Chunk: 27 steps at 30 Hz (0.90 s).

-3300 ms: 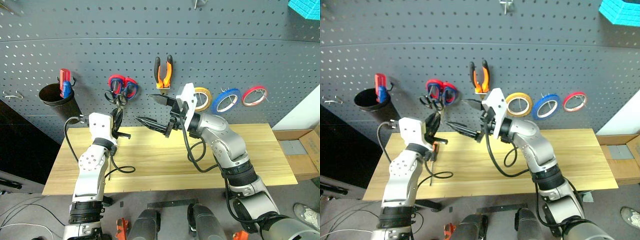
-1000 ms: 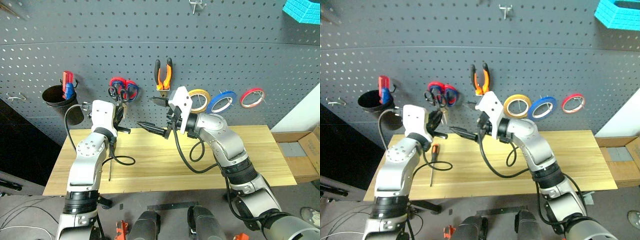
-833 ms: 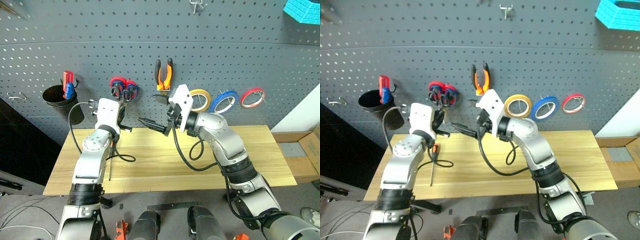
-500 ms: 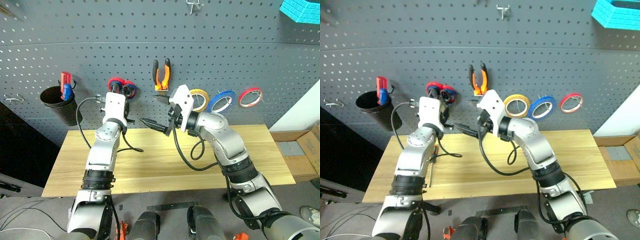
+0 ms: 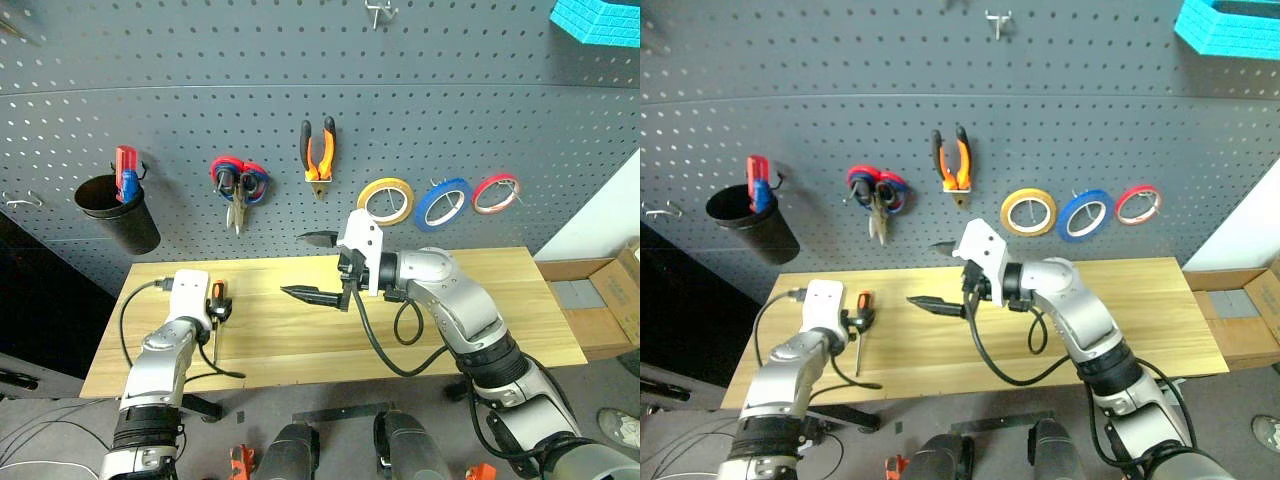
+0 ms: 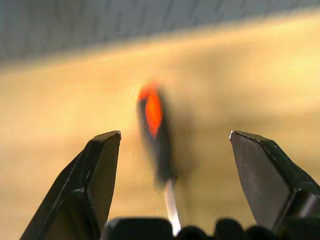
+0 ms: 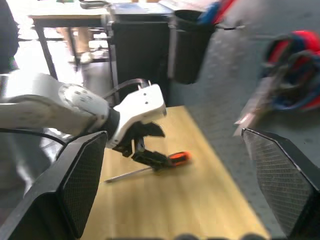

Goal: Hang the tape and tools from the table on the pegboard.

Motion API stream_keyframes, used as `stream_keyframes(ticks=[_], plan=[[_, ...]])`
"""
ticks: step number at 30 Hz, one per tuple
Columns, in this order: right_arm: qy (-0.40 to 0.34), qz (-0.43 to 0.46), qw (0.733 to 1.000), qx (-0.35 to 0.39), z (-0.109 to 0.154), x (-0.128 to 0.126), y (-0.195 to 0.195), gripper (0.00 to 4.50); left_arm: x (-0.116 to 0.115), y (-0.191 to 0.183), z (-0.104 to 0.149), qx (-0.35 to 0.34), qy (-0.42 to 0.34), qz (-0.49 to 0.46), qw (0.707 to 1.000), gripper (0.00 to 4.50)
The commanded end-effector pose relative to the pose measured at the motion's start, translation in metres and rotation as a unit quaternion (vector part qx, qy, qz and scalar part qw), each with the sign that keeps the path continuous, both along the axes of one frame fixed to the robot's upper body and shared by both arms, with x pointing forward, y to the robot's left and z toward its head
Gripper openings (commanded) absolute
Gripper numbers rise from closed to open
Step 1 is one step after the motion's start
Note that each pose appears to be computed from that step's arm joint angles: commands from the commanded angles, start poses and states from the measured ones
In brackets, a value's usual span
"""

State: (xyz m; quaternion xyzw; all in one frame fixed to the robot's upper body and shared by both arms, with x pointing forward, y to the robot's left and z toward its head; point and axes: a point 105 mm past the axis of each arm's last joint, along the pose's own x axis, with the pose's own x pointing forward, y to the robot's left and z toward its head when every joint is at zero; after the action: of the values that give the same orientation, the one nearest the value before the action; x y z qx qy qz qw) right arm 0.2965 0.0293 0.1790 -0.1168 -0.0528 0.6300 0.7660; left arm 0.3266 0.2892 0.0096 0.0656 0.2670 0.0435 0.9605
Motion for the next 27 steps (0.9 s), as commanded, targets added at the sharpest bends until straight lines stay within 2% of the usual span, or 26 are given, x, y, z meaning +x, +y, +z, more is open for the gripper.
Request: stream_keyframes(ticks=[1, 4, 10, 13, 15, 19, 27], plan=[[-0.018, 0.014, 1.0, 0.013, 0.012, -0.008, 0.003, 4.5, 0.013, 0.006, 0.017, -0.012, -0.022, 0.002, 1.0, 3.72], [-0.017, 0.013, 1.0, 0.012, 0.014, -0.008, 0.003, 4.5, 0.019, 0.005, 0.007, -0.022, 0.017, 0.002, 1.0, 3.72], [-0.011, 0.011, 1.0, -0.012, 0.006, -0.01, 0.002, 4.5, 0.026, -0.004, -0.002, -0.037, 0.036, -0.012, 0.999, 3.72], [-0.008, 0.011, 1.0, -0.017, 0.004, -0.011, 0.001, 4.5, 0.026, -0.001, -0.008, -0.013, 0.051, -0.002, 0.999, 3.72], [-0.006, 0.012, 1.0, -0.017, 0.004, -0.012, 0.001, 4.5, 0.03, 0.002, -0.005, -0.009, 0.024, 0.017, 1.0, 3.72], [-0.003, 0.006, 1.0, -0.018, 0.003, -0.012, -0.002, 4.5, 0.025, -0.003, -0.025, -0.025, 0.057, 0.031, 0.998, 3.72], [-0.011, 0.008, 1.0, -0.012, 0.011, -0.012, -0.002, 4.5, 0.023, -0.003, -0.038, -0.017, 0.084, 0.036, 0.996, 3.72]])
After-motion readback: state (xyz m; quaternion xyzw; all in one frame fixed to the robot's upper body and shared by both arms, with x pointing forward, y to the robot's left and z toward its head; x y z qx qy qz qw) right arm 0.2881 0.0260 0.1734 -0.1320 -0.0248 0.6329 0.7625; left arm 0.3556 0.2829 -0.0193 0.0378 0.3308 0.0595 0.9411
